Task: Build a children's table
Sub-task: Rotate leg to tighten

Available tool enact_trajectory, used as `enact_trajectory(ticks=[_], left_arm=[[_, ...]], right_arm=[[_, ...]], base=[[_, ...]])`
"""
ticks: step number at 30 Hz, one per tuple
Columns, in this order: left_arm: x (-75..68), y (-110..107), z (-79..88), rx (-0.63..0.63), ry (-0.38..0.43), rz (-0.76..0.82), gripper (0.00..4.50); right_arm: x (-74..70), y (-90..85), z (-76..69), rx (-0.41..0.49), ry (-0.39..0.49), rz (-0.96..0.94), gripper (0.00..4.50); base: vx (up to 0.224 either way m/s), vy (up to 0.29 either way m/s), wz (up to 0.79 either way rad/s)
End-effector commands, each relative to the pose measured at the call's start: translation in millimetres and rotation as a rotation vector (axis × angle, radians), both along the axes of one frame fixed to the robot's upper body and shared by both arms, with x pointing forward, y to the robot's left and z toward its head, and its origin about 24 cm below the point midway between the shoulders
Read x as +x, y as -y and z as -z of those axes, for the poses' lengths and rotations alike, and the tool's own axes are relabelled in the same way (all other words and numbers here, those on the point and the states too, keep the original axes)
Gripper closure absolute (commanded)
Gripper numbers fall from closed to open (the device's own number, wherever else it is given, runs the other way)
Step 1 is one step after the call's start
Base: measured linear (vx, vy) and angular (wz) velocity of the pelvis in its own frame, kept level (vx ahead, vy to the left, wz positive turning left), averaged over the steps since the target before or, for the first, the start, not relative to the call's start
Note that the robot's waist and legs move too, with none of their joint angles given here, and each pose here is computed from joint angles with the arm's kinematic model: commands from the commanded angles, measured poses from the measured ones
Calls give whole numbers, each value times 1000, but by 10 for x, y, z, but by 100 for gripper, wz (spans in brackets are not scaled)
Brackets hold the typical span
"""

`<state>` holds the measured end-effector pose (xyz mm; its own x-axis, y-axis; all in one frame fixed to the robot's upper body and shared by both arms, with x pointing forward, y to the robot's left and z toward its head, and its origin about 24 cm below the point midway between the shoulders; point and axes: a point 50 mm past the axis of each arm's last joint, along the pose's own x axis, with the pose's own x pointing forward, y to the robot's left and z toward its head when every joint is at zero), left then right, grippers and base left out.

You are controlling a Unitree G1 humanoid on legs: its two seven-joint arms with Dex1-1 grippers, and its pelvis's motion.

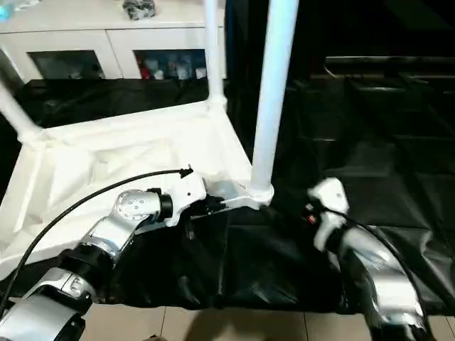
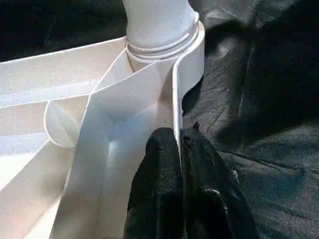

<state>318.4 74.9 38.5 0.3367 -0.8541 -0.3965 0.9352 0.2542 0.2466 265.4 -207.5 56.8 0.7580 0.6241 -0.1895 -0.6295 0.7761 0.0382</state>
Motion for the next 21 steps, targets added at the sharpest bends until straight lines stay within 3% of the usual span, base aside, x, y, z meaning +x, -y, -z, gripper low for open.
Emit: enact_trajectory(ticks=[1, 9, 16, 21], left_arm=[[-48, 2, -11, -26, -2, 47, 450], [-101, -118, -20, -20, -31, 124, 450], [-140, -231, -17, 6, -47, 161, 450], [-155, -254, -13, 7, -51, 164, 450]], right_arm=[[8, -6, -10, -13, -9, -25, 3], [-24, -145, 12, -58, -51, -199, 3], [87, -225, 34, -107, -69, -303, 3], [160, -258, 37, -122, -81, -339, 49]], base=[[0, 0, 0], [0, 0, 0], [0, 0, 0], [0, 0, 0]])
